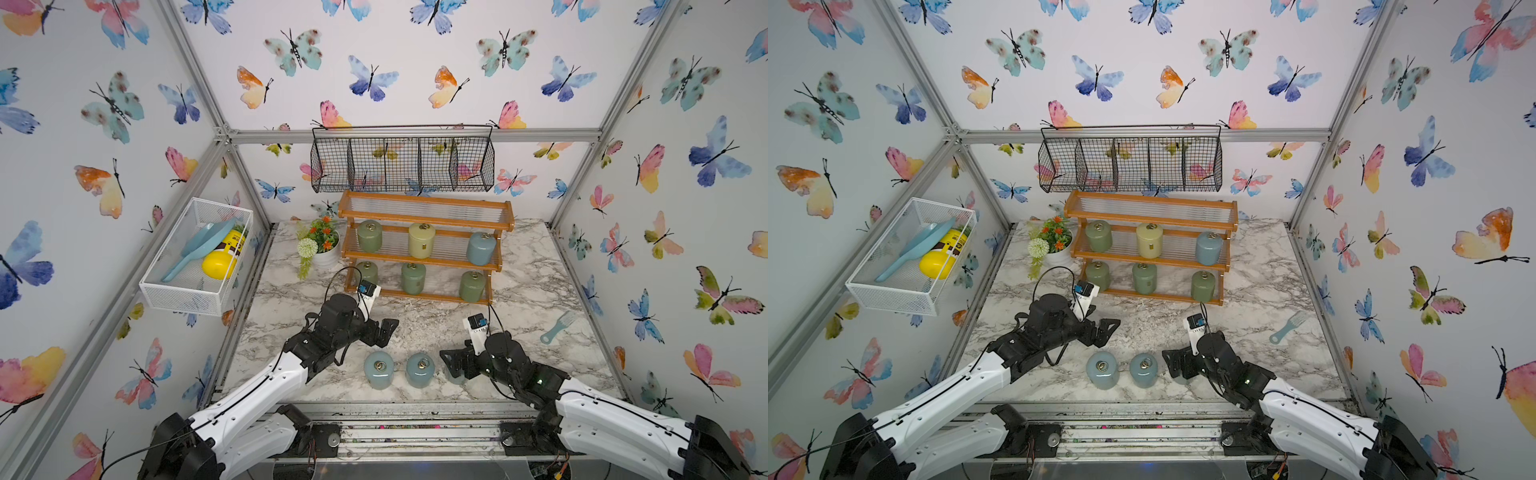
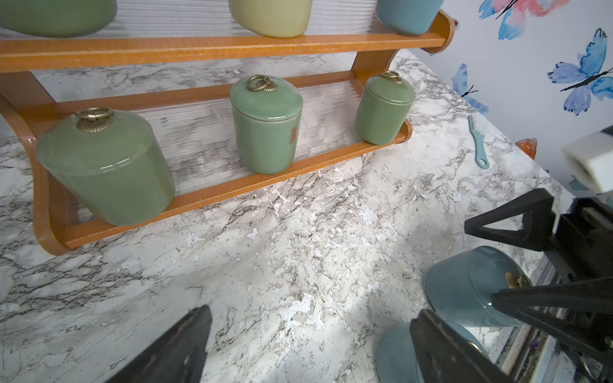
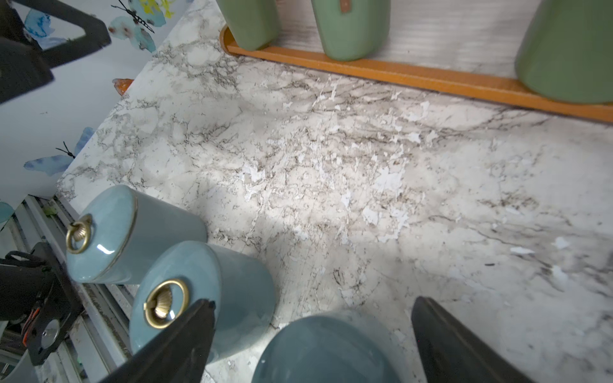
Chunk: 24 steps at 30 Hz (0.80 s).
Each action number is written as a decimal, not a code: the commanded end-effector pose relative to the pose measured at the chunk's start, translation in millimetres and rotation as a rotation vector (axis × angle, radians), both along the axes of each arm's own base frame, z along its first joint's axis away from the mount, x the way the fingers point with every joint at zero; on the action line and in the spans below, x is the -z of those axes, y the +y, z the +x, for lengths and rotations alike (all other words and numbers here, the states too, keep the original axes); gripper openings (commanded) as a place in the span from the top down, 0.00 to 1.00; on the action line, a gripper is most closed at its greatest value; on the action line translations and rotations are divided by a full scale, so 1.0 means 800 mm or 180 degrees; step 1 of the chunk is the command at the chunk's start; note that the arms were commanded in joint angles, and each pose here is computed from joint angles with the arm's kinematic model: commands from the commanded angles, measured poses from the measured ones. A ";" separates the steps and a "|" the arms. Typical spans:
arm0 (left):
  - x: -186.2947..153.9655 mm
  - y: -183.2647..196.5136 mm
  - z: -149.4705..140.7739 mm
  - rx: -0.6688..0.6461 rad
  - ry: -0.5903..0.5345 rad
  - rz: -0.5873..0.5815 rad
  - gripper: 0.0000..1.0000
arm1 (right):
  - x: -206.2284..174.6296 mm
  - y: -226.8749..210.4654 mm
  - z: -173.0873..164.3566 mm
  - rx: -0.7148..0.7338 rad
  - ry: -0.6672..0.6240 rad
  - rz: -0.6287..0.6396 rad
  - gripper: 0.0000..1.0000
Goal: Remove the tea canisters from the shelf
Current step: Place the tea canister at the center of the board, then pick up the tea canister from the shelf.
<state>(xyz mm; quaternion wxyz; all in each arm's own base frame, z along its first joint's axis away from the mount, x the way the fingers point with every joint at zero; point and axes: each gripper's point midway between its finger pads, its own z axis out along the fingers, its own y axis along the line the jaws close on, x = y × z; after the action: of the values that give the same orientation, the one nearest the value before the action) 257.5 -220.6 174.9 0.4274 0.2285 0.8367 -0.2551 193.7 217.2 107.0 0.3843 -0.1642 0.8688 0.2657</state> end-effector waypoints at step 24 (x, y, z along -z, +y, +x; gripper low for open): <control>-0.064 -0.020 0.039 0.0226 -0.0304 -0.0269 0.02 | -0.131 -0.054 0.050 0.0793 -0.0910 -0.0251 0.00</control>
<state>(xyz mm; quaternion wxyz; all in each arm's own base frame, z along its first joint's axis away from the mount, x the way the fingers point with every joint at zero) 287.2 -225.2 210.3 0.4550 0.2326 0.8156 -0.2714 231.0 180.4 203.6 0.5155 -0.1126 0.8321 0.1710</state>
